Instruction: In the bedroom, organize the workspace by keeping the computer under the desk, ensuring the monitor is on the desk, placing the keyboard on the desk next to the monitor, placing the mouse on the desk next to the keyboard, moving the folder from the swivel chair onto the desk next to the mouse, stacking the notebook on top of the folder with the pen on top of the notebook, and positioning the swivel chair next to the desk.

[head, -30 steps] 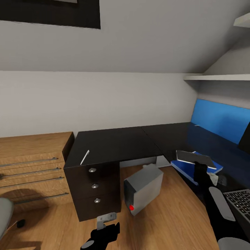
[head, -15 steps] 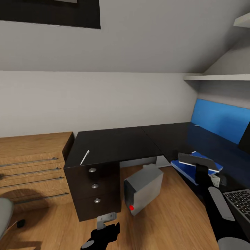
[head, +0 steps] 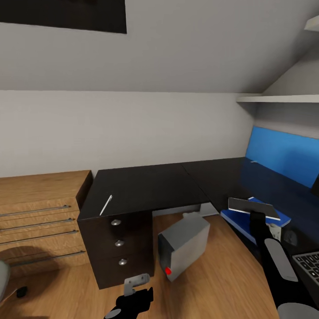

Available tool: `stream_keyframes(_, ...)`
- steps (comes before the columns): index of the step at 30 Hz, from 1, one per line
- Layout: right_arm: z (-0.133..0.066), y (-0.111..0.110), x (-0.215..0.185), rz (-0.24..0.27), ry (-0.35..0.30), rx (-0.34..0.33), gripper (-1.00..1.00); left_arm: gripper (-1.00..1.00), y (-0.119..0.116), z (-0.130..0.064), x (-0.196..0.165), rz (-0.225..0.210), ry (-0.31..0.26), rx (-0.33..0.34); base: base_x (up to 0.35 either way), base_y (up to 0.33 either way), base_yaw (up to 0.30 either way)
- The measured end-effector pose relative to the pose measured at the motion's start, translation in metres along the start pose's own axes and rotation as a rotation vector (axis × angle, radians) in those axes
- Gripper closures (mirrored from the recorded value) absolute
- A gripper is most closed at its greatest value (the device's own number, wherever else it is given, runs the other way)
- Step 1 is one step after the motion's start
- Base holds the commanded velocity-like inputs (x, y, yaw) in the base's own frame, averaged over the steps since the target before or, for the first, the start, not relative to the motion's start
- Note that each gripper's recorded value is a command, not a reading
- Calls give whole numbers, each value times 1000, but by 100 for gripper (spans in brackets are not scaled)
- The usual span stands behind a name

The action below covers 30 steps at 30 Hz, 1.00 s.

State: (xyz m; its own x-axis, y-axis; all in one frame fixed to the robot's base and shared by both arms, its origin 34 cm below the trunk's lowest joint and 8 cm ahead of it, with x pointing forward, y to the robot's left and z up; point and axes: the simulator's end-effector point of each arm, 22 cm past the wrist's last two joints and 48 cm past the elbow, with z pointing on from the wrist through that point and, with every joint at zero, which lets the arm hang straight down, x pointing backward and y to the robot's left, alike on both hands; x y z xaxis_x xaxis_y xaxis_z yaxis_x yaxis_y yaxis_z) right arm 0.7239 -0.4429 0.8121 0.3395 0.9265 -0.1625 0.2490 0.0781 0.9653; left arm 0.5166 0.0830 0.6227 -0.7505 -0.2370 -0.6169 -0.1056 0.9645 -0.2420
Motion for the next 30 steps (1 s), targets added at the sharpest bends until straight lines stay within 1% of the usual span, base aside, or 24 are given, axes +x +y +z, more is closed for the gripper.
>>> stream_keyframes(5,0,0,-2,1,-3,1,100,-100,0,0,0,0,0,0,229,-6,0)
stream_keyframes(9,1,-8,-3,1,-4,25,100,-100,0,0,0,0,1,0,131,-15,0)
stream_keyframes(14,1,-11,-3,1,-5,35,100,-100,0,0,0,0,1,0,24,-33,0)
stream_keyframes(20,1,-12,-3,1,-5,37,100,-100,-1,0,1,1,1,2,-34,-165,0)
stream_keyframes(30,1,-14,-3,-1,-6,47,100,-100,-3,0,1,6,2,5,-2,-11,0)
